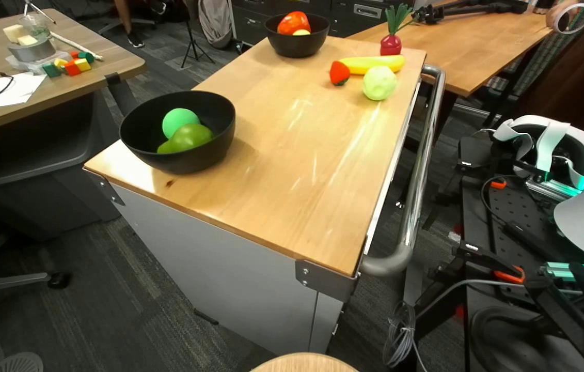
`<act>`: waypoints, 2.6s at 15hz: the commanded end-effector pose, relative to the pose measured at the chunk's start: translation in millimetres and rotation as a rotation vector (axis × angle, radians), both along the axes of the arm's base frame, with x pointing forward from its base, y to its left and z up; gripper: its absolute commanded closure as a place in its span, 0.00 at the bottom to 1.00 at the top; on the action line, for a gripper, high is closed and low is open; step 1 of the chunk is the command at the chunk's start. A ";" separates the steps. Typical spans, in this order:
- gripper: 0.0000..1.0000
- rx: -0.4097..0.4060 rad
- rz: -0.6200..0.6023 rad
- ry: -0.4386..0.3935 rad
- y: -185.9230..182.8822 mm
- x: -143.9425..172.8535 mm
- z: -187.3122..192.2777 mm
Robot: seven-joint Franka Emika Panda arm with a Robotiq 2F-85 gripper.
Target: Put the fruits in the bowls
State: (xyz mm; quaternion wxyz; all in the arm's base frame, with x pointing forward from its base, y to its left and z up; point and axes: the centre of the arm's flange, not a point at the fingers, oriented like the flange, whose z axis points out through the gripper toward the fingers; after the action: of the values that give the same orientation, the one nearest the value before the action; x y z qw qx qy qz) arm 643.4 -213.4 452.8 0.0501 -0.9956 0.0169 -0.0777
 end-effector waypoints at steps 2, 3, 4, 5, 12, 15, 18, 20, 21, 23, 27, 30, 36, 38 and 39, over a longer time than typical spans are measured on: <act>0.73 0.007 -0.091 0.036 -46.3 30.6 -44.0; 0.73 0.004 -0.099 0.035 -53.3 33.8 -53.4; 0.73 0.005 -0.104 0.038 -58.8 36.5 -61.8; 0.73 0.004 -0.103 0.041 -62.3 38.1 -65.9; 0.00 -0.030 -0.077 0.029 -48.6 30.0 -25.1; 0.00 -0.058 -0.086 0.068 -35.7 7.1 3.8; 0.00 -0.058 -0.115 0.173 -24.5 -27.6 12.2; 0.00 -0.063 -0.138 0.219 -25.4 -47.0 4.7; 0.00 -0.065 -0.155 0.237 -29.0 -56.2 -3.1; 0.00 -0.051 -0.177 0.269 -33.2 -73.7 -17.3; 0.00 0.040 -0.051 0.260 -21.1 -95.1 -50.6; 0.00 0.050 0.089 0.294 -5.8 -106.4 -68.5; 0.15 -0.091 0.317 0.355 11.7 -112.0 -94.2; 0.26 -0.142 0.375 0.370 16.0 -113.0 -103.4; 0.31 -0.160 0.404 0.375 18.4 -114.2 -109.8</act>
State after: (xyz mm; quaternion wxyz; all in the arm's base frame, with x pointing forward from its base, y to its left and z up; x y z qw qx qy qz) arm 543.4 -205.3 347.3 0.0125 -0.9833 -0.1333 0.1232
